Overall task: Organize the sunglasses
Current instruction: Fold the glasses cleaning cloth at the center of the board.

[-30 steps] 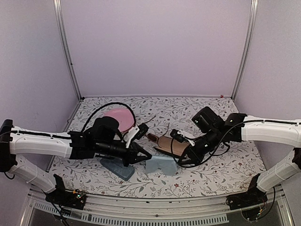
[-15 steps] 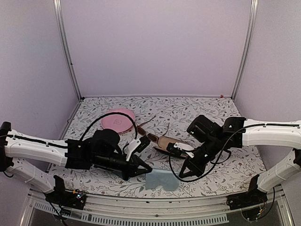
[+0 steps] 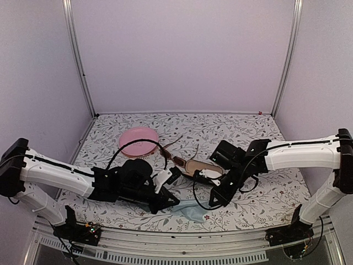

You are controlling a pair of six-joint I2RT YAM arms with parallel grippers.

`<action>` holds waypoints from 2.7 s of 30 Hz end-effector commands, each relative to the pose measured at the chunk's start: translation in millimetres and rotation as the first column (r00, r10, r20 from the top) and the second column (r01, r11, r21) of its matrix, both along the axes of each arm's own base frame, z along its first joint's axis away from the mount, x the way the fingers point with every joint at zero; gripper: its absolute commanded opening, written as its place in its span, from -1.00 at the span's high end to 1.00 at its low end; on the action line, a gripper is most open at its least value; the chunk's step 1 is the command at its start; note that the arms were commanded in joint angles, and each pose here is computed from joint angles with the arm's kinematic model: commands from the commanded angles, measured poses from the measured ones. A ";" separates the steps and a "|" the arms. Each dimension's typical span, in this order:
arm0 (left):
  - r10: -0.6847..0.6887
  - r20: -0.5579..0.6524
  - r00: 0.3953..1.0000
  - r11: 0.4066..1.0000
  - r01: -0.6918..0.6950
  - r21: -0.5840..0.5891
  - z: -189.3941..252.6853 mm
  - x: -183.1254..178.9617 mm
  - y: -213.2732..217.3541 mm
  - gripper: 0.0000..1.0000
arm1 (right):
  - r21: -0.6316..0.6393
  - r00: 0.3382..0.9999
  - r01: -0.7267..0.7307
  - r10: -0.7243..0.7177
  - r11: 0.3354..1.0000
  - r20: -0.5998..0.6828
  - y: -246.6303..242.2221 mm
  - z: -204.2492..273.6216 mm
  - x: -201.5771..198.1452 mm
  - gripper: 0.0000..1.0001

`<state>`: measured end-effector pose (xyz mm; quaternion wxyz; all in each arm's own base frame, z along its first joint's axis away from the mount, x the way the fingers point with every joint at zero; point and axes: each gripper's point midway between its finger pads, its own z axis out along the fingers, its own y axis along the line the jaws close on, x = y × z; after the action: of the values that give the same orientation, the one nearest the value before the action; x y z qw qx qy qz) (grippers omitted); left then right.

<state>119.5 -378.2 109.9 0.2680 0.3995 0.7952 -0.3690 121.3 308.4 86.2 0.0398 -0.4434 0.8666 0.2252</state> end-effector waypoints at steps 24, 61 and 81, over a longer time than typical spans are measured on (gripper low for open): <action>0.111 0.025 0.994 0.994 -0.111 -0.008 -31.9 90.2 -4.2 1.00 | -0.115 0.974 0.177 -0.158 0.977 0.160 -8.1 -36.1 109.9 1.00; -0.093 0.140 0.986 0.995 0.086 0.055 -47.6 94.3 -13.2 1.00 | -0.098 0.989 0.104 -0.093 0.990 0.115 -16.9 -33.2 80.1 0.92; -0.128 0.130 0.983 0.991 0.121 0.063 -53.9 83.3 -7.9 1.00 | -0.052 0.996 0.093 -0.092 0.994 0.023 -7.1 -37.0 48.8 0.99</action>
<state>204.5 -392.9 57.5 0.2913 0.4756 0.7581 -0.3379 180.0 296.8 44.8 0.0494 -0.4114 0.8929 0.1764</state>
